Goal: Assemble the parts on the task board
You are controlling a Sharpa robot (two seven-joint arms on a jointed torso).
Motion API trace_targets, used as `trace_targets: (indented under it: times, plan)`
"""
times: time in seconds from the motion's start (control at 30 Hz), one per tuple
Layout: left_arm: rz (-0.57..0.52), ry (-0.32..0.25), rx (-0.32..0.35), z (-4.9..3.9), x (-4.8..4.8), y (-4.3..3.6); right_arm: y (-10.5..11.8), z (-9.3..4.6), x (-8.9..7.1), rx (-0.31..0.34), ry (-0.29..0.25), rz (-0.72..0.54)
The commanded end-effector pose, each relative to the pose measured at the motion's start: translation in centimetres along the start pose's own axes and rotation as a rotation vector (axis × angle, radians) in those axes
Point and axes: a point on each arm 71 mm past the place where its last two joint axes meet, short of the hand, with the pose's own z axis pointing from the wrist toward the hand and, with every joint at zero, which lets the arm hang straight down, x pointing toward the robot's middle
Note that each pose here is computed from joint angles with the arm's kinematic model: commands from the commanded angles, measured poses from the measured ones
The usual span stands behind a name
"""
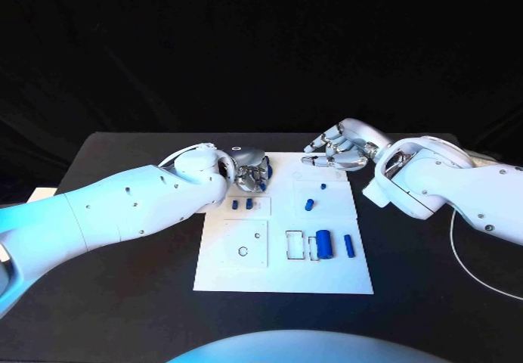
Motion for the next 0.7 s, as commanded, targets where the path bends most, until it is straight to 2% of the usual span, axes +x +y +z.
trace_targets:
  times: [0.03,0.23,0.43,0.53,0.7]
  plan:
    - [-0.075,-0.036,-0.009,-0.58,-0.73,0.22,0.0,0.0,0.1,-0.005,0.011,-0.005]
    - [-0.122,-0.033,-0.036,-1.93,-1.66,1.57,-0.1,0.0,0.1,-0.002,0.012,-0.005]
    - [-0.131,0.006,-0.072,-2.7,-1.71,3.18,-0.2,0.0,0.2,-0.001,0.014,-0.004]
    - [-0.133,0.018,-0.082,-2.72,-1.54,3.56,-0.3,0.0,0.2,0.0,0.014,-0.004]
    - [-0.135,0.032,-0.085,-2.56,-1.13,3.63,-0.3,0.0,0.2,0.0,0.015,-0.004]
